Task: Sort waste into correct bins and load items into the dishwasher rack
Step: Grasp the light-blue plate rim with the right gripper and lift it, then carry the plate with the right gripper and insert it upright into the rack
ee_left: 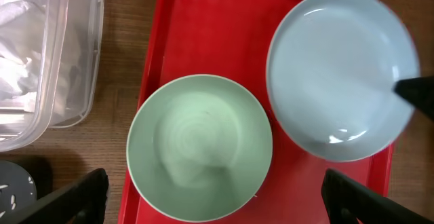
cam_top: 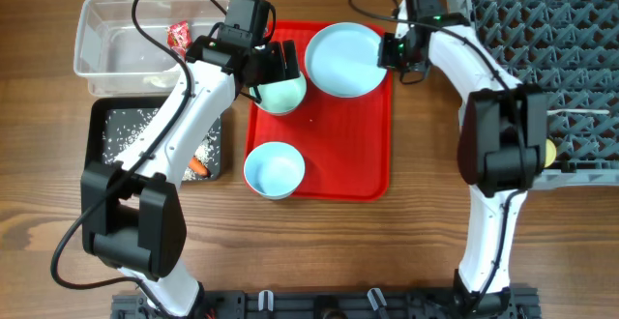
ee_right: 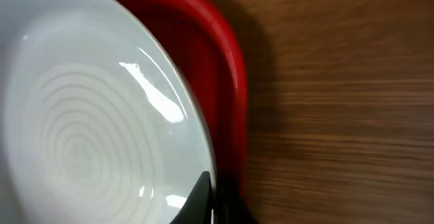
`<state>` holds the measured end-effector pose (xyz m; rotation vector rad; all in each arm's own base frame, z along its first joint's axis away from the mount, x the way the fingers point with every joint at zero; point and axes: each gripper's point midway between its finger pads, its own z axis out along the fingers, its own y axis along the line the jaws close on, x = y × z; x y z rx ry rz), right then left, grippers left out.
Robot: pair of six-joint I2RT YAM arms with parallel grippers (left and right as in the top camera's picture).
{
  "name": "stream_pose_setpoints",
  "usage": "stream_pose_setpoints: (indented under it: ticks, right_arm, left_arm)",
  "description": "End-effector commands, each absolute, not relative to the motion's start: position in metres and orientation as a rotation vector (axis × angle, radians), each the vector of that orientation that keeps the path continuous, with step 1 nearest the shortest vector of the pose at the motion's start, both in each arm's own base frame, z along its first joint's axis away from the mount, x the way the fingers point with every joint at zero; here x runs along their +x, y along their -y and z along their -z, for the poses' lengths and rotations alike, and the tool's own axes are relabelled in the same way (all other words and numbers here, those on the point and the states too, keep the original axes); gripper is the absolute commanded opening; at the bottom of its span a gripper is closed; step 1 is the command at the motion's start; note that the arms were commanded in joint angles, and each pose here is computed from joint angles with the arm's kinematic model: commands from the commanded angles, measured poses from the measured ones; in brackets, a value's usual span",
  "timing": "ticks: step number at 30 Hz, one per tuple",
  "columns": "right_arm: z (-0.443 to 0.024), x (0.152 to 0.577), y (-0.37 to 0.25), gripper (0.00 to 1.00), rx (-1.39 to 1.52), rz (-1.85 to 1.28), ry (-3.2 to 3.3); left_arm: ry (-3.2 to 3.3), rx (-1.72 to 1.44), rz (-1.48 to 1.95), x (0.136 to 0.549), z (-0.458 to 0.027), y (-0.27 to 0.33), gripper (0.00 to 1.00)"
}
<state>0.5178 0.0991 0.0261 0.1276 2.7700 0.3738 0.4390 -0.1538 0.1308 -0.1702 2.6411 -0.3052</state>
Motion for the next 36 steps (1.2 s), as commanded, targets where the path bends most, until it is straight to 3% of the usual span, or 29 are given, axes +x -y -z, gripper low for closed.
stream_pose_setpoints:
  ticks: [1,8,17,28,36]
  right_arm:
    - [-0.114,0.532,-0.067,0.04,0.073,-0.278,-2.583]
    - [-0.213,0.521,0.027,0.04,0.29,0.238,-2.353]
    - [-0.275,0.478,0.142,0.04,0.643,0.976,-2.04]
    - [-0.281,0.467,0.241,0.04,0.837,0.92,-1.949]
    - [-0.246,0.493,0.284,0.04,0.664,0.731,-2.062]
  left_arm:
    - [-2.615,-0.178,0.303,0.439,-0.14,0.154,1.0]
    - [-2.616,-0.178,0.303,0.439,-0.14,0.154,1.0]
    - [-2.611,-0.178,0.305,0.44,-0.141,0.154,1.0]
    - [-2.591,-0.174,0.315,0.443,-0.144,0.157,1.0]
    - [-2.562,-0.243,0.347,0.449,-0.148,0.158,1.0]
